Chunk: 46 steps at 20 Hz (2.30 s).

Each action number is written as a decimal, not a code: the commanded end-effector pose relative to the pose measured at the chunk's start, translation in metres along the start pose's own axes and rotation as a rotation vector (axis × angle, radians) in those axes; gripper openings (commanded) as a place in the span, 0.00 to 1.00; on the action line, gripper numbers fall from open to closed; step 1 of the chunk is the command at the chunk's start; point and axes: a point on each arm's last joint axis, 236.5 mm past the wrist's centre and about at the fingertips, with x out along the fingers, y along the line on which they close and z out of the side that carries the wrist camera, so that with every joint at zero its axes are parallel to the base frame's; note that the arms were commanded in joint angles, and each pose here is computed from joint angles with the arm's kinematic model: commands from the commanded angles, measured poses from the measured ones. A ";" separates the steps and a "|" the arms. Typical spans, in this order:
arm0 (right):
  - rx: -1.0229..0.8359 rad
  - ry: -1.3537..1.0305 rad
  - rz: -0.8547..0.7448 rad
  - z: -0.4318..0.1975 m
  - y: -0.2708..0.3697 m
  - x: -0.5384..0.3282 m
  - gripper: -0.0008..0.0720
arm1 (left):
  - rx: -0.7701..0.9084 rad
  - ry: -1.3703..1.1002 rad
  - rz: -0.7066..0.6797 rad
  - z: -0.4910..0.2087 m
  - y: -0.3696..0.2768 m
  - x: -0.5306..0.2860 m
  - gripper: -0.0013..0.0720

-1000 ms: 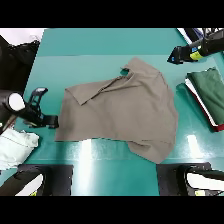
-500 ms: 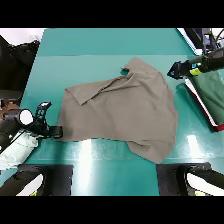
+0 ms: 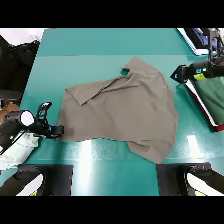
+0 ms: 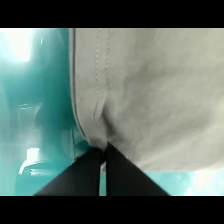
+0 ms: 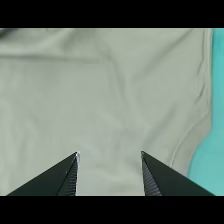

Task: Fold the shirts.

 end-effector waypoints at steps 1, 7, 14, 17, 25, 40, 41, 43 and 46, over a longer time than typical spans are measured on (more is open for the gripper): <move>0.003 0.192 -0.009 -0.050 -0.004 -0.001 0.61 | 0.032 0.028 -0.010 -0.005 -0.004 -0.006 0.05; 0.364 0.423 -0.076 -0.190 -0.051 0.016 0.61 | 0.117 -0.037 -0.102 0.020 -0.033 -0.036 0.05; 0.547 0.592 -0.075 -0.294 -0.057 0.047 0.61 | 0.101 -0.086 -0.151 0.032 -0.045 -0.039 0.05; 0.504 0.597 -0.069 -0.299 -0.050 0.056 0.61 | 0.101 -0.085 -0.152 0.031 -0.045 -0.039 0.05; 0.431 0.678 -0.047 -0.311 -0.031 0.073 0.61 | 0.102 -0.074 -0.152 0.029 -0.045 -0.039 0.05; 0.277 0.167 0.002 -0.169 -0.010 0.030 0.05 | 0.180 -0.341 -0.239 0.076 -0.081 -0.137 0.05; 0.257 0.080 0.000 -0.143 -0.009 0.013 0.05 | 0.202 -0.409 -0.250 0.085 -0.089 -0.167 0.05; 0.218 -0.094 -0.004 -0.092 -0.006 -0.025 0.05 | 0.247 -0.558 -0.269 0.099 -0.102 -0.231 0.05; 0.166 -0.338 -0.010 -0.025 0.002 -0.089 0.05 | 0.311 -0.797 -0.295 0.111 -0.122 -0.335 0.05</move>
